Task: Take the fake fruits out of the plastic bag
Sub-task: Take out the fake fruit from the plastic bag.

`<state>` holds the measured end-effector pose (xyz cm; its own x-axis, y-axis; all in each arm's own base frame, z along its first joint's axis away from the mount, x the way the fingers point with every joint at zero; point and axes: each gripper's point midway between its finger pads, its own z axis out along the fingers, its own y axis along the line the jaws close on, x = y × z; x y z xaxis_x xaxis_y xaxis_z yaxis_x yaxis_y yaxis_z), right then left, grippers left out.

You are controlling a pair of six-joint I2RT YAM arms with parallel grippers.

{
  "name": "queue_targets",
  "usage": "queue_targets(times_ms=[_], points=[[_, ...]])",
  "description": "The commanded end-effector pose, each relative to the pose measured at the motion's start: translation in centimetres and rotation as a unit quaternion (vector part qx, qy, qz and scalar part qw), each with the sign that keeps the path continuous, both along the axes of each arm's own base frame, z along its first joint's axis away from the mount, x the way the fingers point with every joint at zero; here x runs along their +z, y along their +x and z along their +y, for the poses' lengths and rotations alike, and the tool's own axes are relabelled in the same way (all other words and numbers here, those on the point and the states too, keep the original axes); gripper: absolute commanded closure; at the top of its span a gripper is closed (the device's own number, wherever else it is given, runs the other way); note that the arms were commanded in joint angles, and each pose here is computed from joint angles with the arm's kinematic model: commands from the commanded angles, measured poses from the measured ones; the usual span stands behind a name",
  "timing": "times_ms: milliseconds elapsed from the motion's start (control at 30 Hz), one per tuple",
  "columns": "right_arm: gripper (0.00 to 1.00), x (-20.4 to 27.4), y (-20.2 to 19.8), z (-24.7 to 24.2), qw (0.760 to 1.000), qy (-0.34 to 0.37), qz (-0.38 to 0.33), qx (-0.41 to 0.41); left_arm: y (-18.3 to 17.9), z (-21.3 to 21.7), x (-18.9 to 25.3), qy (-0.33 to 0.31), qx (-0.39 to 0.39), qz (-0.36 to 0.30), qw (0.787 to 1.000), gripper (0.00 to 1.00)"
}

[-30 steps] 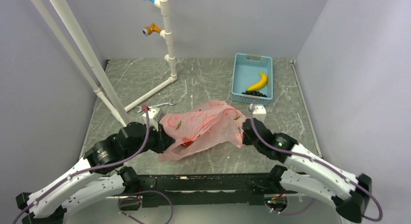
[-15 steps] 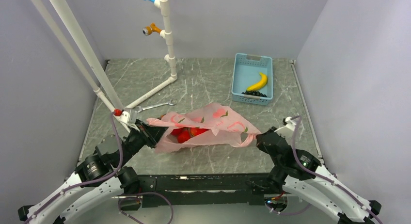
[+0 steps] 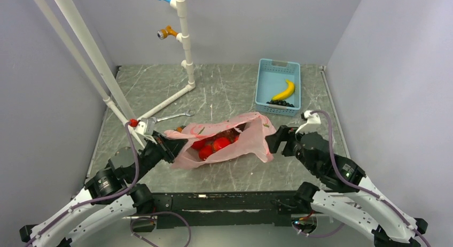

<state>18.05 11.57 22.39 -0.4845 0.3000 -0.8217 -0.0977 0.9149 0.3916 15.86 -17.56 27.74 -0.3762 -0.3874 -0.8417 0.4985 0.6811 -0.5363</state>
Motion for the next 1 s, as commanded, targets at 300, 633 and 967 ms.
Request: queue_targets(times_ms=[300, 633, 967], points=[[0.71, 11.0, -2.8, 14.2, 0.913, 0.075, -0.143, 0.375, -0.2, 0.5, 1.7, -0.033, 0.009, 0.007, 0.999, 1.00], [0.85, 2.1, -3.3, 19.3, 0.939, 0.036, -0.142, 0.312, -0.3, 0.9, 1.7, -0.029, 0.016, 0.015, 0.999, 1.00], [0.73, 0.0, 4.9, 19.0, 0.982, 0.025, -0.141, 0.127, -0.4, 0.3, 2.0, -0.035, 0.006, 0.022, 0.999, 1.00]])
